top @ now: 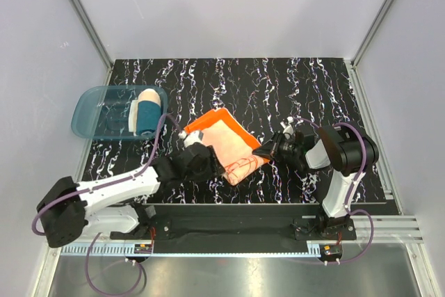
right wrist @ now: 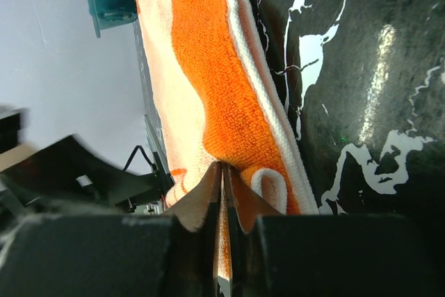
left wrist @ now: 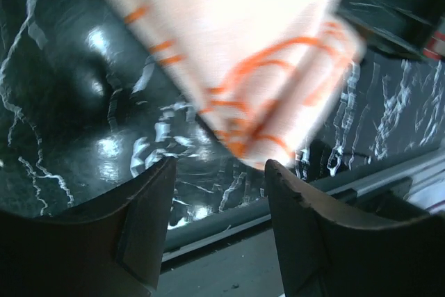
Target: Roll the towels
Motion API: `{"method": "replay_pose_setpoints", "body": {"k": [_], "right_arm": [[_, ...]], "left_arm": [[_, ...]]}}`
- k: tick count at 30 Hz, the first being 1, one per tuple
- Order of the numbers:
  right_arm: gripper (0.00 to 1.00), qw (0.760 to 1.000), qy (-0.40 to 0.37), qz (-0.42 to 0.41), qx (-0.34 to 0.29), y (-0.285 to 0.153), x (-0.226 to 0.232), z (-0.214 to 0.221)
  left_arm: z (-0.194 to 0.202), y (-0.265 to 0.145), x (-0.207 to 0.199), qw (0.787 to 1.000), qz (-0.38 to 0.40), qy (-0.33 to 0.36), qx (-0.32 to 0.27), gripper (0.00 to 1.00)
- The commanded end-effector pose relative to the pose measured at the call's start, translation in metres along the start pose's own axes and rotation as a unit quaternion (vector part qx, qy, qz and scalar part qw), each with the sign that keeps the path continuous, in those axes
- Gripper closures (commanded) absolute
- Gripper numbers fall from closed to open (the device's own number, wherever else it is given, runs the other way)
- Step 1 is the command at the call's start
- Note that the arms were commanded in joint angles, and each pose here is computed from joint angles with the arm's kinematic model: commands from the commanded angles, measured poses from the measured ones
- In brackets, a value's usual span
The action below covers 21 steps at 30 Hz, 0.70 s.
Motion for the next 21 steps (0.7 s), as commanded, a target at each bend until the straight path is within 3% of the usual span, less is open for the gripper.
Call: {"method": "replay_pose_setpoints", "body": {"k": [1,5,8,14,21], "right_arm": [[0.9,0.998,-0.003,0.059,-0.005,0.004,-0.02,0.006],[0.9,0.998,-0.002,0.06,0.0,0.005,-0.022,0.008],[0.9,0.998,-0.002,0.06,-0.001,0.006,-0.022,0.007],[0.91,0.998,0.003,0.064,0.003,0.007,-0.024,0.008],[0.92,0.998,0.005,0.064,0.007,0.009,-0.026,0.008]], "left_arm": [[-0.023,-0.036,-0.036,0.977,-0.008,0.17,-0.125,0.41],[-0.006,-0.041,-0.076,0.931,0.025,0.341,-0.131,0.41],[0.012,-0.031,-0.101,0.896,0.046,0.425,-0.119,0.42],[0.036,0.006,-0.118,0.865,0.05,0.492,-0.083,0.42],[0.049,0.037,-0.107,0.858,0.024,0.51,-0.058,0.42]]}}
Point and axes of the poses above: each gripper's point midway between its finger pads, its own y axis out along the fingers, its own x axis along the line the jaws close on, z = x × y, the point moved 8 cm from there along -y, back along the fingers, and after that the axes turned 13 degrees about -y, right-handed, at the moved point
